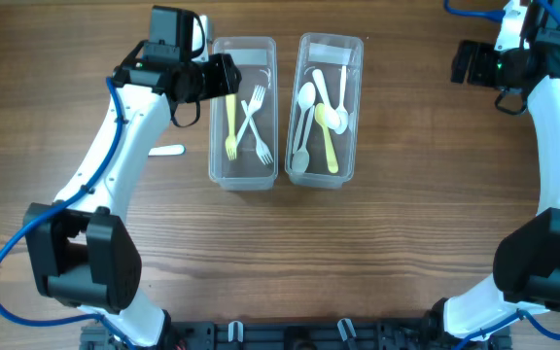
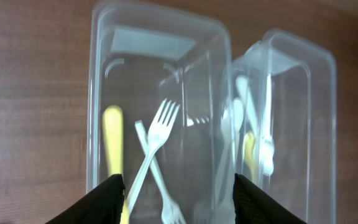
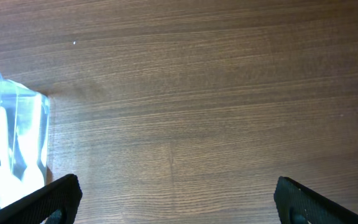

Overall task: Pack container
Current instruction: 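Place the yellow fork into the left container and open gripper, then move left gripper to the light-blue fork and grasp it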

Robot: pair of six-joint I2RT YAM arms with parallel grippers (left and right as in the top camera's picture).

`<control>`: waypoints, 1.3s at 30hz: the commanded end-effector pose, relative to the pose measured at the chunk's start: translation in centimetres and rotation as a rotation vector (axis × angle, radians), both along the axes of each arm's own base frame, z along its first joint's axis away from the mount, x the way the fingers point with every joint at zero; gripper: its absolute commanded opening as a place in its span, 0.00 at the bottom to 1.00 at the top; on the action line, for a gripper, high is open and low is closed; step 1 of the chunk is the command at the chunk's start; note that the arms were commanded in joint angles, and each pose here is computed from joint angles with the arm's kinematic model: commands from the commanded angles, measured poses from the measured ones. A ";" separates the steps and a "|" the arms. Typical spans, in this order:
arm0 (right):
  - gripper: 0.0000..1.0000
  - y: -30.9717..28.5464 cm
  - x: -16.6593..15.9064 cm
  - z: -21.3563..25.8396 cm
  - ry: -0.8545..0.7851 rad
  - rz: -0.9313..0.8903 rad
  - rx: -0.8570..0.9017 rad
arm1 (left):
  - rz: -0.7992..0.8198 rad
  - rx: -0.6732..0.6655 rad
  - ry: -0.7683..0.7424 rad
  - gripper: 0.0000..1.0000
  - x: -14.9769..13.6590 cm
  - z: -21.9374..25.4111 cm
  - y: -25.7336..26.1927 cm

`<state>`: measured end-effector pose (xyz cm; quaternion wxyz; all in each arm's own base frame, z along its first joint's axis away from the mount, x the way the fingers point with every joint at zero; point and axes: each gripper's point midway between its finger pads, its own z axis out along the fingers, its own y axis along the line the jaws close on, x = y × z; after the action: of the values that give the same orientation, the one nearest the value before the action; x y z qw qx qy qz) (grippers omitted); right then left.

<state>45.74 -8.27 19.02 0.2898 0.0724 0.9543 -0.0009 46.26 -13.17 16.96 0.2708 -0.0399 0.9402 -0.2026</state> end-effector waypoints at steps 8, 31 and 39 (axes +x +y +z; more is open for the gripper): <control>1.00 -0.1 0.1 1.5 -0.035 0.012 -0.026 | 0.868 -0.191 0.269 0.52 -3.0 1.3 13.5; 1.00 -0.1 0.1 1.5 -0.035 0.012 -0.026 | 1.556 -0.138 0.445 0.67 -9.6 -15.0 18.6; 1.00 -0.1 0.1 1.5 -0.035 0.012 -0.026 | 1.621 -0.157 0.492 0.67 -9.7 -17.9 20.9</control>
<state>45.73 -8.27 19.01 0.2897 0.0722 0.9544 -0.0010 37.57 6.60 0.35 0.1293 -0.7468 0.6522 -0.0117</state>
